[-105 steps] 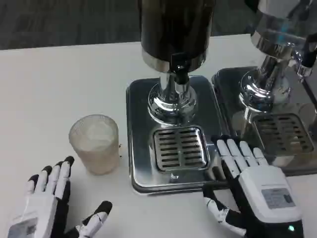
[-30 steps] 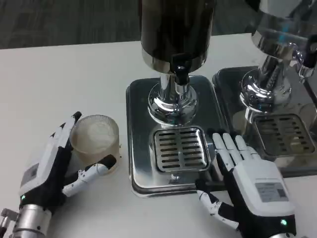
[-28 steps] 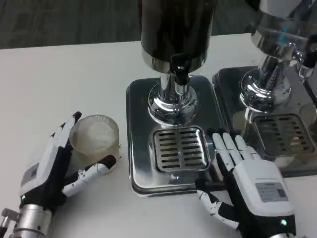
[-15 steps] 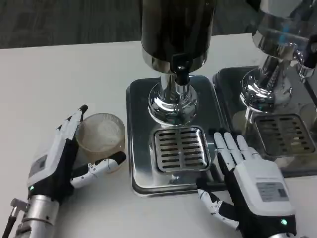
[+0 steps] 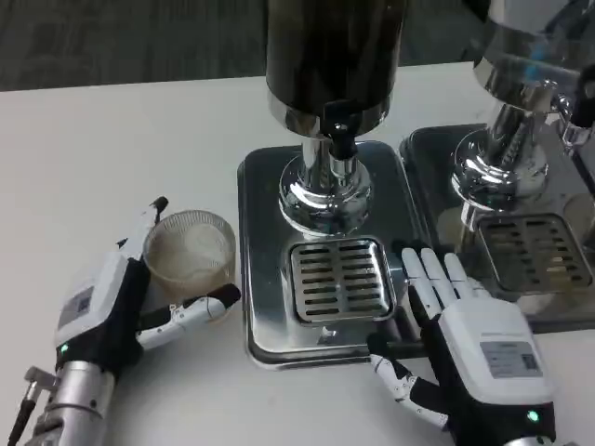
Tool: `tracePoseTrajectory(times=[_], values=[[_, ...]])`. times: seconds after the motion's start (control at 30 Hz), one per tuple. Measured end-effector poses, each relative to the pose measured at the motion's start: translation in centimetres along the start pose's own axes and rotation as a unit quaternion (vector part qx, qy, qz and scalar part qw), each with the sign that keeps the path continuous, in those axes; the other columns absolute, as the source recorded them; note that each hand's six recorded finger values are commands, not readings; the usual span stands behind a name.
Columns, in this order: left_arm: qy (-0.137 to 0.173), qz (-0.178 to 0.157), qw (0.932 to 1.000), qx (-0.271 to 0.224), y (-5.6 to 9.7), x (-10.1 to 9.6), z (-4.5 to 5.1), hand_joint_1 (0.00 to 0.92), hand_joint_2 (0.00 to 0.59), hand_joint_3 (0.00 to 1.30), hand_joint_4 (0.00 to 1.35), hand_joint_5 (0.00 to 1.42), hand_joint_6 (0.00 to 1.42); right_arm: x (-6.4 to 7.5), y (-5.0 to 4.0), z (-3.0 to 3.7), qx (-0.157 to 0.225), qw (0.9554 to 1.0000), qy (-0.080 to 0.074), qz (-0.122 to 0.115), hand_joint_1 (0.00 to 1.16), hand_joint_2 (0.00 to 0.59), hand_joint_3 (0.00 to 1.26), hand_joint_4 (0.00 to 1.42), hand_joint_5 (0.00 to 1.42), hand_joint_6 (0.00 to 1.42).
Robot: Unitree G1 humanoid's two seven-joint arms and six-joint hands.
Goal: Grasp the cup under the faucet to collect the drink, then remove the cup.
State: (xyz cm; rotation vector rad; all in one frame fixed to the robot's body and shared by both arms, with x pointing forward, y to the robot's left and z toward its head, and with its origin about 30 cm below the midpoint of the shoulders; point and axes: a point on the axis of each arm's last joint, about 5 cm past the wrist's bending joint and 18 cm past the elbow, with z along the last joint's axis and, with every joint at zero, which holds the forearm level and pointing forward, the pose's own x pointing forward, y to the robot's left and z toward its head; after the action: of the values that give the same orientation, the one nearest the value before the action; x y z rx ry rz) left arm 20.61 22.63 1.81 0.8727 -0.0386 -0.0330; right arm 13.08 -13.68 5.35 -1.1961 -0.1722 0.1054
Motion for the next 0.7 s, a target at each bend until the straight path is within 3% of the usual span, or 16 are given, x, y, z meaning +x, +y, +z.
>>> tracePoseTrajectory(times=[0.13, 0.23, 0.33, 0.53, 0.7], values=[[0.0, 0.007, 0.9999, -0.014, -0.03, 0.27, 0.22, 0.209, 0.031, 0.0, 0.02, 0.24, 0.25, -0.11, 0.02, 0.01, 0.001, 1.0, 0.001, 0.001, 0.36, 0.44, 0.0, 0.0, 0.0, 0.16], [0.0, 0.013, 0.9997, -0.023, -0.01, 0.39, 0.31, 0.24, 0.042, 0.0, 0.11, 0.35, 0.47, -0.13, 0.01, 0.01, 0.001, 1.0, 0.002, 0.001, 0.36, 0.44, 0.0, 0.0, 0.0, 0.17], [-0.003, 0.023, 0.9994, -0.026, 0.01, 0.59, 0.46, 0.299, 0.055, 0.01, 0.17, 0.45, 0.6, -0.14, -0.01, -0.01, 0.0, 1.0, 0.003, 0.0, 0.36, 0.44, 0.0, 0.0, 0.0, 0.17], [-0.01, 0.033, 0.999, -0.027, -0.09, 0.63, 0.59, 0.422, 0.083, 0.24, 0.45, 0.72, 0.9, -0.13, -0.01, -0.01, 0.0, 1.0, 0.003, 0.0, 0.37, 0.444, 0.0, 0.0, 0.0, 0.19], [-0.021, 0.055, 0.9982, -0.015, -0.47, 0.33, 0.61, 0.484, 0.064, 0.4, 0.62, 0.88, 1.07, -0.12, -0.02, -0.02, 0.001, 1.0, 0.003, 0.0, 0.37, 0.447, 0.0, 0.0, 0.0, 0.19]])
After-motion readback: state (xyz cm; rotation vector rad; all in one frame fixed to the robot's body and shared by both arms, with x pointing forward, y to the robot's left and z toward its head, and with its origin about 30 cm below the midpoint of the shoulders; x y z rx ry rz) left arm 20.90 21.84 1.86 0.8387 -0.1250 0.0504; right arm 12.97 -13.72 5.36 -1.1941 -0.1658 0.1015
